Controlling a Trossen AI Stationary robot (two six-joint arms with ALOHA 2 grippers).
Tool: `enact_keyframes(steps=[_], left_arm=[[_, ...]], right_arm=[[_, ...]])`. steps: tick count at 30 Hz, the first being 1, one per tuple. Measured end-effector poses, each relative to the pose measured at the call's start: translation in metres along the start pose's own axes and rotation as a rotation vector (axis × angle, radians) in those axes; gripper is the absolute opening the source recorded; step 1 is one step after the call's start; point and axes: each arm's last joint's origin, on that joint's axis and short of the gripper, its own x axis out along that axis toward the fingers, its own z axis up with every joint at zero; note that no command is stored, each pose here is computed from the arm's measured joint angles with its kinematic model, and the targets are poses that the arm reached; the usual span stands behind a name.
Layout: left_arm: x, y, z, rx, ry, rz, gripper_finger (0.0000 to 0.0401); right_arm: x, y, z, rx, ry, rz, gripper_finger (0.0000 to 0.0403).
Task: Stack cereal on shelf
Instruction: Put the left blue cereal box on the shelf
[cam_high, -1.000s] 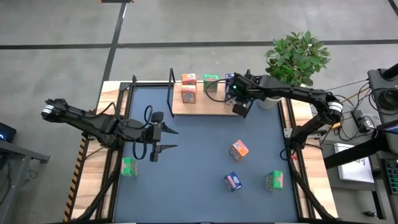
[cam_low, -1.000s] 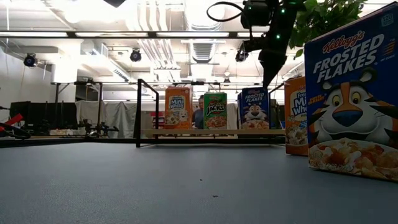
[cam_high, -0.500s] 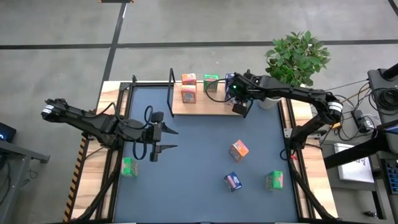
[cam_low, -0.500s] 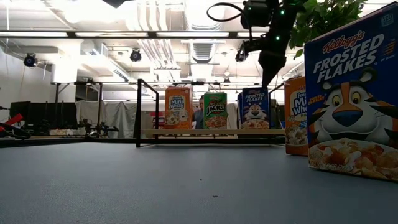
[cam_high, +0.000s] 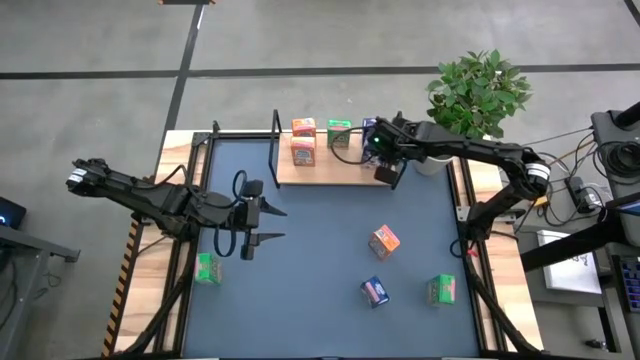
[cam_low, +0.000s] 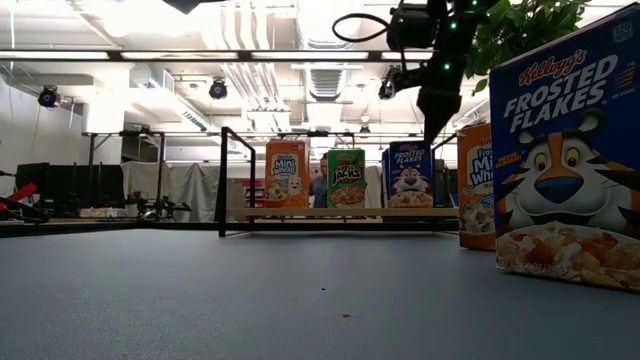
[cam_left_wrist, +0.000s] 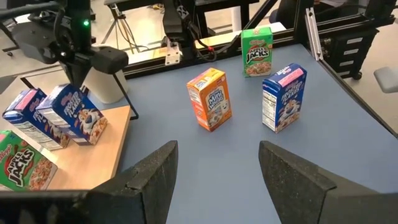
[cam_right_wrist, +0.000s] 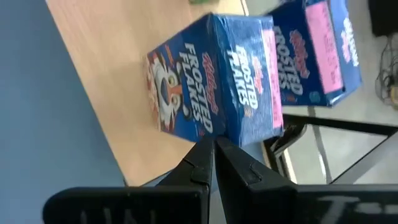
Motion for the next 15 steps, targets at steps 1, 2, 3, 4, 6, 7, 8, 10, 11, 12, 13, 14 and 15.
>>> enact_keyframes(steps=[1, 2, 3, 4, 6, 7, 8, 10, 11, 12, 13, 14, 15], left_arm=[[0.0, 0.0001, -0.0002, 0.001, 0.002, 0.0, 0.0208], [0.0, 0.0001, -0.0003, 0.0, 0.003, 0.0, 0.0208], [0.0, 0.0, -0.0003, 0.0, 0.003, 0.0, 0.0208], [0.0, 0.0001, -0.0003, 0.001, 0.003, 0.0, 0.0208], [0.0, 0.0, -0.0003, 0.001, 0.003, 0.0, 0.0208], [0.0, 0.0, -0.0003, 0.001, 0.003, 0.0, 0.0208], [0.0, 0.0, -0.0004, 0.001, 0.004, 0.0, 0.0208], [0.0, 0.0, -0.0006, -0.002, 0.006, 0.0, 0.0208], [0.0, 0.0, -0.001, -0.002, 0.01, 0.0, 0.0208], [0.0, -0.0001, -0.0012, -0.004, 0.012, -0.001, 0.0208], [0.0, 0.0, -0.0014, -0.004, 0.014, -0.001, 0.0208], [0.0, -0.0001, -0.0017, -0.003, 0.017, -0.001, 0.0208], [0.0, -0.0001, -0.0019, -0.002, 0.019, -0.001, 0.0208]], right_arm=[[0.0006, -0.0001, 0.0009, -0.006, -0.005, -0.006, 0.0009], [0.0009, -0.0001, 0.0013, -0.009, -0.007, -0.007, 0.0009], [0.0009, -0.0001, 0.0014, -0.01, -0.008, -0.007, 0.0009], [0.0009, -0.0001, 0.0014, -0.011, -0.008, -0.007, 0.0009], [0.0009, -0.0001, 0.0014, -0.01, -0.007, -0.007, 0.0009], [0.0009, -0.0001, 0.0012, -0.009, -0.006, -0.006, 0.0009], [0.0009, 0.0, 0.0009, -0.008, -0.003, -0.006, 0.0009], [0.0008, 0.0005, -0.0007, -0.008, 0.012, 0.006, 0.0009], [0.0007, 0.0011, -0.0017, -0.004, 0.021, 0.019, 0.0009], [0.0007, 0.0016, -0.0028, 0.001, 0.03, 0.033, 0.0009], [0.0006, 0.0021, -0.0041, 0.008, 0.042, 0.043, 0.0009], [0.0005, 0.0025, -0.0057, 0.017, 0.058, 0.049, 0.0009], [0.0004, 0.0029, -0.0074, 0.019, 0.075, 0.053, 0.0009]])
